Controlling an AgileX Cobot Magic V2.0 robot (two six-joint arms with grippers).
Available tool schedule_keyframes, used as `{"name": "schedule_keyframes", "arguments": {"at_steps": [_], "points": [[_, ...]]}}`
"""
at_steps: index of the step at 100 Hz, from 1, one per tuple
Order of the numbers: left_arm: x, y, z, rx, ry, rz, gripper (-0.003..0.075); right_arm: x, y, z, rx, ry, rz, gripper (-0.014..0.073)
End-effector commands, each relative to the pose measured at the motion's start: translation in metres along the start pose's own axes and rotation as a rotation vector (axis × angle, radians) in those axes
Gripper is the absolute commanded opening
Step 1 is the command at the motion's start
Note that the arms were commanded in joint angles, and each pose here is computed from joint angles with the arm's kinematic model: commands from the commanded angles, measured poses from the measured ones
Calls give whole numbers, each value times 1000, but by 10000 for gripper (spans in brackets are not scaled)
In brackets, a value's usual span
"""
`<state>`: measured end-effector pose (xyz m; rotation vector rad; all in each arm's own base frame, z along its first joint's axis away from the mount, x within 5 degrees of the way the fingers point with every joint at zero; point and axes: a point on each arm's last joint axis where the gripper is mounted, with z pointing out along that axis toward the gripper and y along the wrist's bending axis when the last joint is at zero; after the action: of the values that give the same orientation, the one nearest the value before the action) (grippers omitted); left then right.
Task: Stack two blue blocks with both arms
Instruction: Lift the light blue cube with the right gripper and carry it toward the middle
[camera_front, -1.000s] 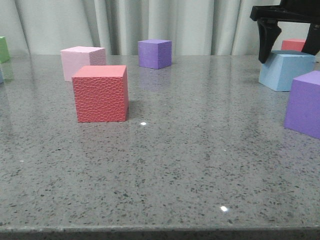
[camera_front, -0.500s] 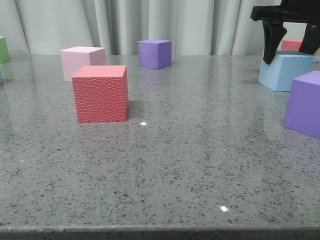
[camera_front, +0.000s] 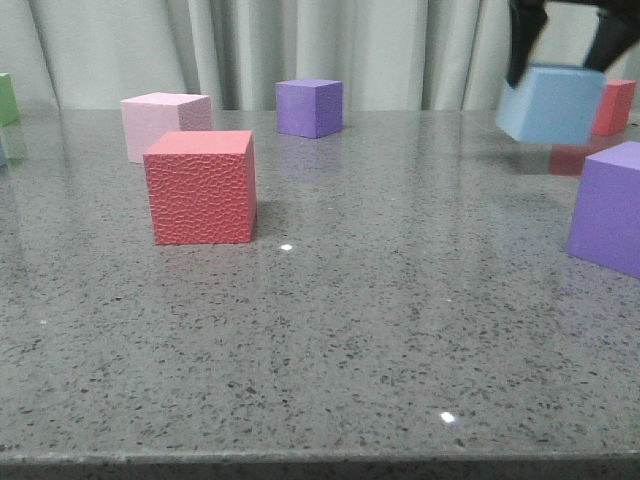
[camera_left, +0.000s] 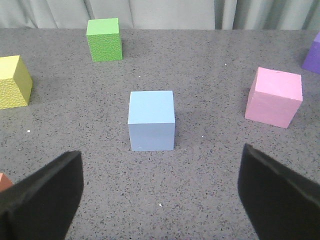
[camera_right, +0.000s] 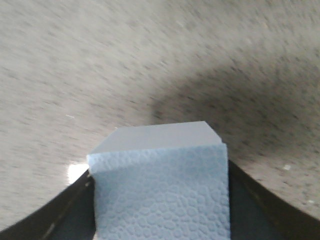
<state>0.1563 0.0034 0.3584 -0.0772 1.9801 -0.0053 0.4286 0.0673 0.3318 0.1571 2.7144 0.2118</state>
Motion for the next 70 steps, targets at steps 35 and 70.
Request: {"name": "schedule_keyframes", "arguments": {"at_steps": [35, 70], "points": [[-16, -1, -6, 10, -96, 1, 597, 22, 99, -53, -104, -151, -14, 415], [-13, -1, -5, 7, -64, 1, 597, 42, 151, -21, -171, -111, -37, 415]]}}
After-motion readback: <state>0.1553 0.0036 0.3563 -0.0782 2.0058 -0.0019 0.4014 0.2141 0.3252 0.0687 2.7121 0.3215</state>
